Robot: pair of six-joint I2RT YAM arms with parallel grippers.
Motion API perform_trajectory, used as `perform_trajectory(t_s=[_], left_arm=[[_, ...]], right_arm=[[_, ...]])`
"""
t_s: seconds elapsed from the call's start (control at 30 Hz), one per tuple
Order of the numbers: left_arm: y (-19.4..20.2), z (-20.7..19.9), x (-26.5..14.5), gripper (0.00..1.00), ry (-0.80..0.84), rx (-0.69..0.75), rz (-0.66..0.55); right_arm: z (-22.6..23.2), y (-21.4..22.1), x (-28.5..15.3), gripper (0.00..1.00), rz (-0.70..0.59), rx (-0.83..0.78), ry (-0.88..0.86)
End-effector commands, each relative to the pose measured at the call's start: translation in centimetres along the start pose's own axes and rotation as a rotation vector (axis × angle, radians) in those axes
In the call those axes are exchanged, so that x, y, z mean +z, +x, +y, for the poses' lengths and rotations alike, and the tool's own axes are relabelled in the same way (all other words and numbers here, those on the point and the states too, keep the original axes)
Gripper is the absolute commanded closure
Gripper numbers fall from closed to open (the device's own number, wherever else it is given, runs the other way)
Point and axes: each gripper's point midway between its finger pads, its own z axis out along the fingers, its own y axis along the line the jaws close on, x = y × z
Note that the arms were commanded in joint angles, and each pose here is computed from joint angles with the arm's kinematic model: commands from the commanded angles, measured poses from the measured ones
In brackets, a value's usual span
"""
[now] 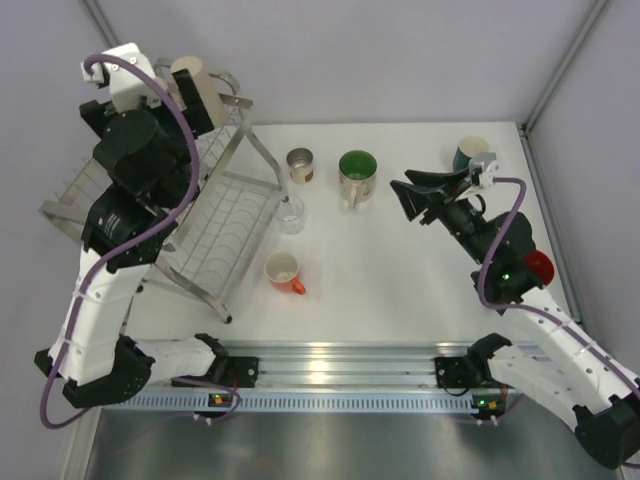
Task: Load the cups into the dish rack
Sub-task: Place the cup upside down on the dish rack, then grab a cup with the right arm
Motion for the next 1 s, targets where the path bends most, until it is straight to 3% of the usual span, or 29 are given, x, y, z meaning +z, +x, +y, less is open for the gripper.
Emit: perform_trajectory(t_s=[0.0,0.23,0.4,0.53,0.63,0.67,0.7,0.8,0.97], left_arm=[[-0.1,-8.2,-0.3,0.02,0.347,0.005,0.026],[3.5,-18.9,-4.0,0.02,0.786,-0.023,0.143],[10.1,-23.1,-8.9,0.02,0.857,0.102,0.277],[15.3,-24.2,-13.3,0.02,0.899,0.183,0.359],[19.8,-24.6,-15.9,0.04,0.957,0.152,0.472],[19.9,-25.2,-16.6,0.06,0.985,0.078,0.484],[22.9,-25.2,-17.7,0.07,1.016,0.098,0.54],[25.6,-25.8,-19.7,0.07,1.108,0.004,0.567],[29.2,-25.5,-20.3,0.06,1.161,-0.082,0.678]], right_arm=[[-0.9,-0.6,0.6,0.52,0.045,-0.018,0.052],[-4.5,2.6,0.0,0.54,0.193,0.057,0.241],[-6.8,6.0,-1.5,0.55,0.293,0.222,0.328],[-10.9,7.4,-4.0,0.55,0.313,0.306,0.473],[-13.6,8.3,-6.0,0.55,0.346,0.349,0.63],[-14.1,8.6,-6.4,0.55,0.356,0.361,0.663],[-14.4,8.5,-6.3,0.55,0.366,0.36,0.679],[-15.7,9.2,-7.2,0.56,0.415,0.347,0.755],[-18.6,9.0,-10.4,0.56,0.491,0.32,0.99]])
